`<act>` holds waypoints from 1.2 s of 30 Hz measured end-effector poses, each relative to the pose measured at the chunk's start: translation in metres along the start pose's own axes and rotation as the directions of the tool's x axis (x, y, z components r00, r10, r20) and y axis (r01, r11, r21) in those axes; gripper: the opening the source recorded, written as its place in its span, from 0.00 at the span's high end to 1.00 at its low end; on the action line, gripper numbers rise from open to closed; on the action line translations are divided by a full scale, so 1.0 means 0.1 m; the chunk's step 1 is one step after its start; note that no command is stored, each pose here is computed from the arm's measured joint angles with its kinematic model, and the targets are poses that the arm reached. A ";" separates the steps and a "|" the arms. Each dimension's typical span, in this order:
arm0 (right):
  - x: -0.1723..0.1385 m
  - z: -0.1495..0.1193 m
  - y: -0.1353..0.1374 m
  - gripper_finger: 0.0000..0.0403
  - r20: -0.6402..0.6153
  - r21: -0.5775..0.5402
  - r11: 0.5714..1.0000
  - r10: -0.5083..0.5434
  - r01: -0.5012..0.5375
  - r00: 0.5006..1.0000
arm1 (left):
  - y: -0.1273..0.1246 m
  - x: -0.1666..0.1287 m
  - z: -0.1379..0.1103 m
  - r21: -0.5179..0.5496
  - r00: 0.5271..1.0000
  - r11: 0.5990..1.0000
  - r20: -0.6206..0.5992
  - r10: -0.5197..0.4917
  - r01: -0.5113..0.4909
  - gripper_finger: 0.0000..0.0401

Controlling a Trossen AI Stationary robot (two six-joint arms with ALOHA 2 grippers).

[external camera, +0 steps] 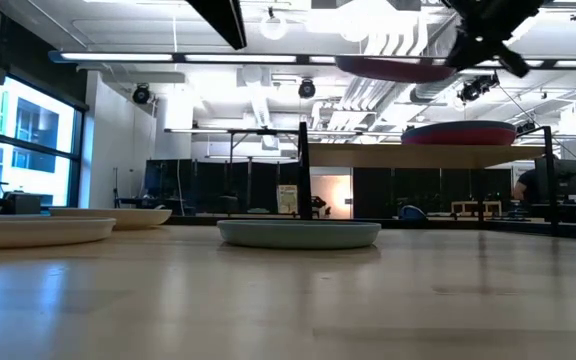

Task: Place and stack plates onto a shelf
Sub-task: Stack the purple plate on top of the blue plate on the shelf

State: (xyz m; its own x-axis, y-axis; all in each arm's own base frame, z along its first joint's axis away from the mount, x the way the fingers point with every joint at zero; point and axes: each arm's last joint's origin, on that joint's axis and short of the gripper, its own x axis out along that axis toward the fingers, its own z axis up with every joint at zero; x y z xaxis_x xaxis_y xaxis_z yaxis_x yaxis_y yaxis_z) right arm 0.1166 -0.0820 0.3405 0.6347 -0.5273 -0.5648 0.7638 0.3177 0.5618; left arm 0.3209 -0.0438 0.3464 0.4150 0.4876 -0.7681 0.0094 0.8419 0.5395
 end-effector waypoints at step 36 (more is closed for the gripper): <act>-0.32 0.09 -0.59 1.00 0.039 0.488 0.829 -0.335 0.275 0.941 | 0.52 -0.45 -0.61 -0.084 0.981 0.988 -0.155 0.117 -0.131 0.68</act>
State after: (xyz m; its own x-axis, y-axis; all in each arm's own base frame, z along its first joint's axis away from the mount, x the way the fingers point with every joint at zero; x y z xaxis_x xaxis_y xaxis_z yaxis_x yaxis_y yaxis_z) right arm 0.0497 -0.0906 0.3306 0.3369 -0.6333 -0.6967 0.7507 -0.2660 0.6047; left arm 0.2468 -0.0080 0.3881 0.2670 0.6128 -0.7437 -0.1217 0.7870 0.6048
